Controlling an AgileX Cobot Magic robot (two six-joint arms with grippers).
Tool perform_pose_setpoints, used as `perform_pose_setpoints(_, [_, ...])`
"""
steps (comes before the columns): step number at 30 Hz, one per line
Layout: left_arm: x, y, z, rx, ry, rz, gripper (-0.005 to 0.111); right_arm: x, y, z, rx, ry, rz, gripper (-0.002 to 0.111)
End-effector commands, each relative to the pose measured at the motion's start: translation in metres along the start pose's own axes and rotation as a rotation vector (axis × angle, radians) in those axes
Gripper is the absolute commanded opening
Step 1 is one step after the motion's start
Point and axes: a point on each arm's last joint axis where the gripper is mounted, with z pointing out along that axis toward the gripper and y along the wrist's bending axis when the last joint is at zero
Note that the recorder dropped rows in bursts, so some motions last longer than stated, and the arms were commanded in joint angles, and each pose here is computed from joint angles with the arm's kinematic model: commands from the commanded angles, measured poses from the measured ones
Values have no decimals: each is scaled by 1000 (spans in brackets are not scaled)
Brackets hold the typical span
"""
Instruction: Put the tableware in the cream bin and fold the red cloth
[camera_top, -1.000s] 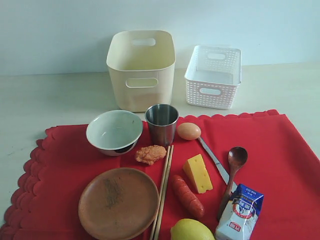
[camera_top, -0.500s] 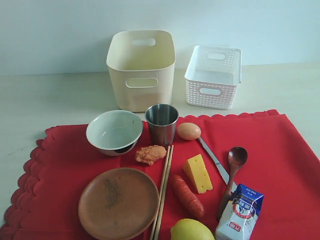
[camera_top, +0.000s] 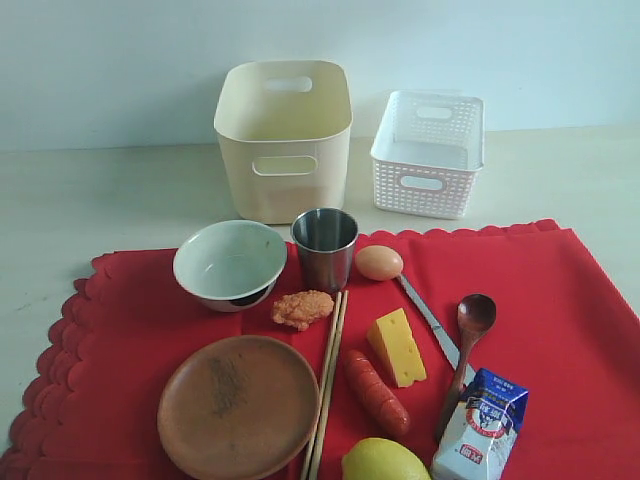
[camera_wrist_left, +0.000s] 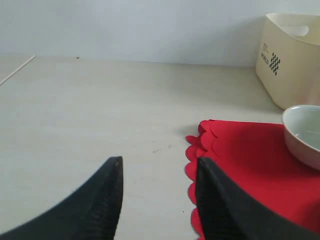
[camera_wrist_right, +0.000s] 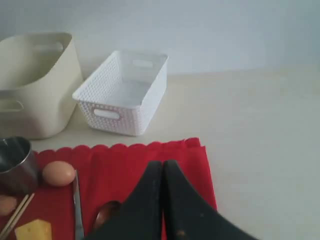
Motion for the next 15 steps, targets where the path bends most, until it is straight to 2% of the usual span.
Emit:
perform_pose_setpoints(1, [0,0,0,-1,-11,-5,45,-9,8,24,-81,151,-49,0])
perform_pose_setpoints(10, [0,0,0,-1,-11,-5,45,-9,29,101,-354,404,-155,0])
perform_pose_setpoints(12, [0,0,0,-1,-11,-5,45,-11,33,118,-402,430,-180,4])
perform_pose_setpoints(15, [0,0,0,-1,-11,-5,45,-11,37,145,-471,484,-203,15])
